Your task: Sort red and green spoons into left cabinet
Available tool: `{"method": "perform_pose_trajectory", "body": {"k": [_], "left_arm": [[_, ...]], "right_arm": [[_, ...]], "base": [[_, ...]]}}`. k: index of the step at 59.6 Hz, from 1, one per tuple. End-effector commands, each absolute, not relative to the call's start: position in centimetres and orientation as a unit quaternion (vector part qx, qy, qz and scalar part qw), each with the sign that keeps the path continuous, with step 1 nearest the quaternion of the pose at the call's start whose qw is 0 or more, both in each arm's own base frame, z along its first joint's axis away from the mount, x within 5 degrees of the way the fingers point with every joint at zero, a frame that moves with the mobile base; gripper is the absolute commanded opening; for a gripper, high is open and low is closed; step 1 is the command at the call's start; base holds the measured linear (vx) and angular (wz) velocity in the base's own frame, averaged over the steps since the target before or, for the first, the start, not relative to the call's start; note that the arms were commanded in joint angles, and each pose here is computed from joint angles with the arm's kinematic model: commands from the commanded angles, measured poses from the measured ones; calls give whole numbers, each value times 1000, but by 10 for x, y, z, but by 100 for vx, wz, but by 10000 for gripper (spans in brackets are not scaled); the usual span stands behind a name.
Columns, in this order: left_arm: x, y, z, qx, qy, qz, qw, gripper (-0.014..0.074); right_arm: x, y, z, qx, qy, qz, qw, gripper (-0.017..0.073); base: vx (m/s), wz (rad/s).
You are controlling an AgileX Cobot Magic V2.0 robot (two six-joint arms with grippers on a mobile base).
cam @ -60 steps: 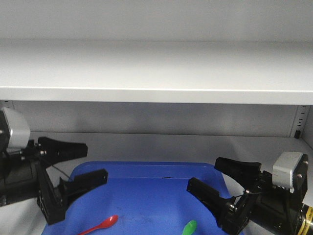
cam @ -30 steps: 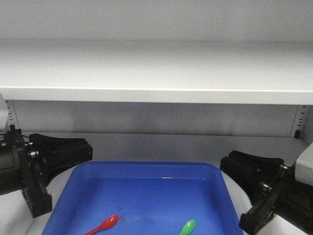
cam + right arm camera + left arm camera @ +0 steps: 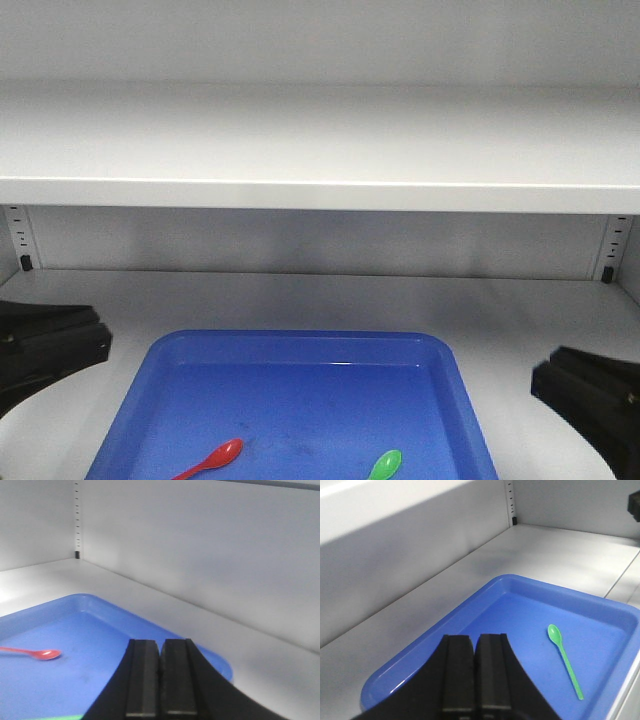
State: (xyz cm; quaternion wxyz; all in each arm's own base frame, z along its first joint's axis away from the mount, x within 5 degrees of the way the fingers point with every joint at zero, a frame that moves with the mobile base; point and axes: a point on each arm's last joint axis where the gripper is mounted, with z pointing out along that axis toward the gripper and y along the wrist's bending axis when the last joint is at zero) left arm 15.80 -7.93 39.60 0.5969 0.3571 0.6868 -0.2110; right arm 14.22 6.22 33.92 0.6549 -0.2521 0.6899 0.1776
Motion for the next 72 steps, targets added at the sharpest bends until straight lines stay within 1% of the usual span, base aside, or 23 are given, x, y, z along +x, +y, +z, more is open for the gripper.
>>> {"method": "perform_pose_trajectory", "body": {"k": [1, 5, 14, 18, 24, 35, 45, 54, 59, 63, 66, 72], "left_arm": [[145, -75, 405, 320, 678, -217, 625, -1], [134, -73, 395, 312, 681, -217, 626, -1], [111, -66, 371, 271, 690, -223, 632, 0], [102, -64, 366, 270, 687, -220, 638, 0], [89, -64, 364, 283, 676, -225, 641, 0], [72, -70, 362, 330, 664, -255, 620, 0], [67, -74, 359, 355, 663, -274, 599, 0], [67, -74, 359, 359, 663, -273, 597, 0], [72, -70, 362, 333, 665, -256, 618, 0], [80, -64, 363, 275, 667, -245, 647, 0], [82, -57, 366, 236, 665, -222, 673, 0], [76, -46, 370, 191, 661, -181, 703, 0]], "right_arm": [[130, 59, 347, -242, 688, 180, 660, -4], [124, 58, 343, -248, 692, 167, 658, -4], [114, 56, 341, -248, 684, 168, 665, -4], [113, 58, 341, -256, 683, 174, 662, -4], [113, 58, 341, -257, 683, 175, 661, -4], [113, 58, 341, -257, 683, 175, 661, -4], [113, 58, 341, -258, 683, 174, 661, -4], [113, 58, 341, -258, 683, 174, 661, -4], [113, 58, 341, -258, 683, 174, 661, -4], [113, 58, 341, -258, 683, 174, 661, -4], [113, 58, 341, -258, 683, 174, 661, -4], [113, 58, 341, -258, 683, 174, 661, -4]], "base": [[0, 0], [0, 0], [0, 0], [0, 0], [0, 0], [0, 0], [0, 0], [0, 0], [0, 0], [0, 0], [0, 0], [0, 0]]}}
